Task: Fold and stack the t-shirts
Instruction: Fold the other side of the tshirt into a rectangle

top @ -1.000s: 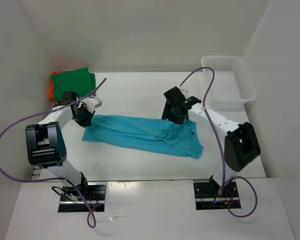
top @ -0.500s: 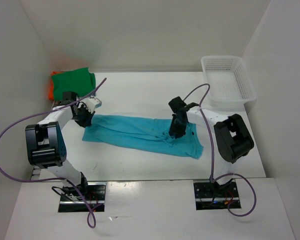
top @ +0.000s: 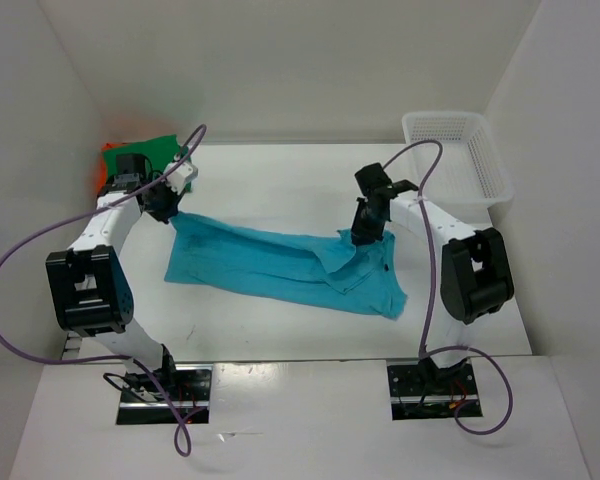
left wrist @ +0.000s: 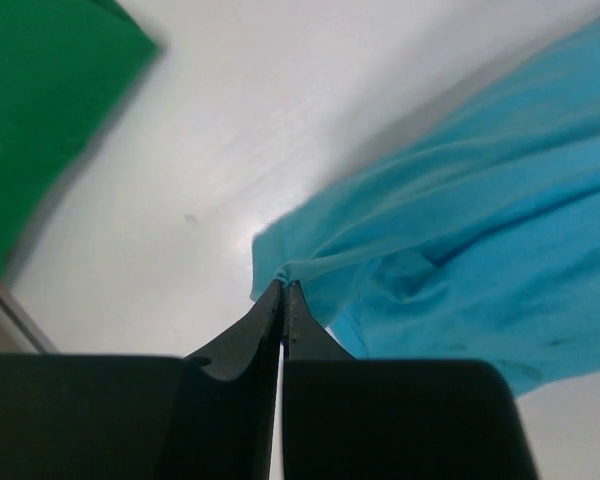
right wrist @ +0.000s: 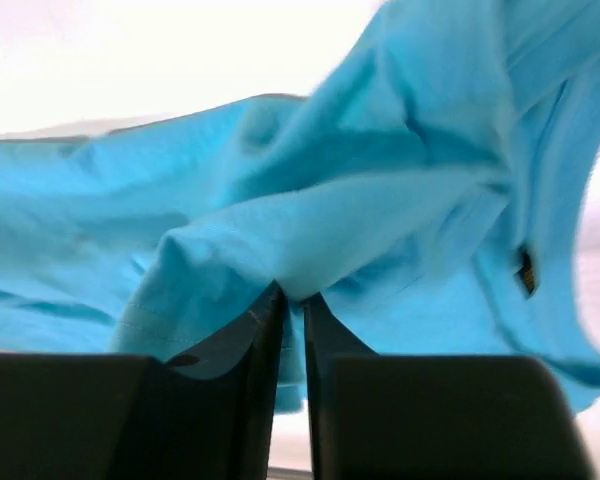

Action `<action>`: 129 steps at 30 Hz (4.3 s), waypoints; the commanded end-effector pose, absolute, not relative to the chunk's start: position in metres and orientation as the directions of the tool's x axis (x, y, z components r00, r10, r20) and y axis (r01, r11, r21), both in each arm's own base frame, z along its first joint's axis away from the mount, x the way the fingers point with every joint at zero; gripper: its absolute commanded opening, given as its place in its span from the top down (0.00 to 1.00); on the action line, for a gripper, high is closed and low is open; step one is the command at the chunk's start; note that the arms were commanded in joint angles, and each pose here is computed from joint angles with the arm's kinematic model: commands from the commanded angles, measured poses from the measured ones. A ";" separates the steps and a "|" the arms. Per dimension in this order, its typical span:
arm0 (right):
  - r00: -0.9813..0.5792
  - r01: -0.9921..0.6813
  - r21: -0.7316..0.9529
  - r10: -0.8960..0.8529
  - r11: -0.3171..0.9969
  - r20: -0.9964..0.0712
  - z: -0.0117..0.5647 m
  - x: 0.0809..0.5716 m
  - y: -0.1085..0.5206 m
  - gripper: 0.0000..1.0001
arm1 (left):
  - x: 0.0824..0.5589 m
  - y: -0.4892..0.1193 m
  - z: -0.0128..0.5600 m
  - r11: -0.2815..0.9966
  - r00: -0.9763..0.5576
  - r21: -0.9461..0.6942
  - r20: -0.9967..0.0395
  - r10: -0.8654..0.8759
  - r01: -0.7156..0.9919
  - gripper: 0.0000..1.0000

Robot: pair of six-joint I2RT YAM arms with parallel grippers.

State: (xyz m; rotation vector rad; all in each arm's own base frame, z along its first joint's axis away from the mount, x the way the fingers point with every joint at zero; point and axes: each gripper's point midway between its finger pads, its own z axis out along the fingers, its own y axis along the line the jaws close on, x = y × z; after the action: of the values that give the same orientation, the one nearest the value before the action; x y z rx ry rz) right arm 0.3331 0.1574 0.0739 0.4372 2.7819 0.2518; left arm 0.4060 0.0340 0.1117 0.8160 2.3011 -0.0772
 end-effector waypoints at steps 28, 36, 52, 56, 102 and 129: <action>-0.932 0.175 0.008 0.168 0.985 -0.323 0.066 0.308 0.198 0.30 | 0.384 0.010 0.094 0.780 -0.589 0.080 -0.609 0.532 0.621 1.00; -0.924 0.174 0.032 0.174 0.984 -0.342 0.051 0.327 0.216 0.30 | 0.381 0.006 0.092 0.775 -0.587 0.062 -0.615 0.526 0.629 1.00; -0.915 0.230 0.011 0.220 0.973 -0.339 0.035 0.329 0.194 0.76 | 0.381 0.006 0.093 0.775 -0.582 0.069 -0.619 0.527 0.629 1.00; -0.907 0.238 0.025 0.232 0.971 -0.351 0.049 0.329 0.189 0.76 | 0.381 0.008 0.092 0.777 -0.585 0.074 -0.615 0.529 0.625 1.00; -0.903 0.231 0.000 0.214 0.973 -0.372 0.050 0.325 0.200 0.58 | 0.374 0.008 0.087 0.767 -0.589 0.067 -0.599 0.543 0.638 1.00; -0.697 0.221 0.453 0.465 0.864 -0.546 0.211 0.453 0.089 1.00 | 0.489 0.017 0.183 0.871 -0.442 0.152 -0.813 0.379 0.467 1.00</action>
State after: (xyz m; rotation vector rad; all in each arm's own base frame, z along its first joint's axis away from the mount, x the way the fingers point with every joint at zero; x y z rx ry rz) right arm 0.4629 0.0661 0.1783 0.6356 2.3810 0.3614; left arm 0.4823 0.0173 0.1588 0.6738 2.1482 -0.1048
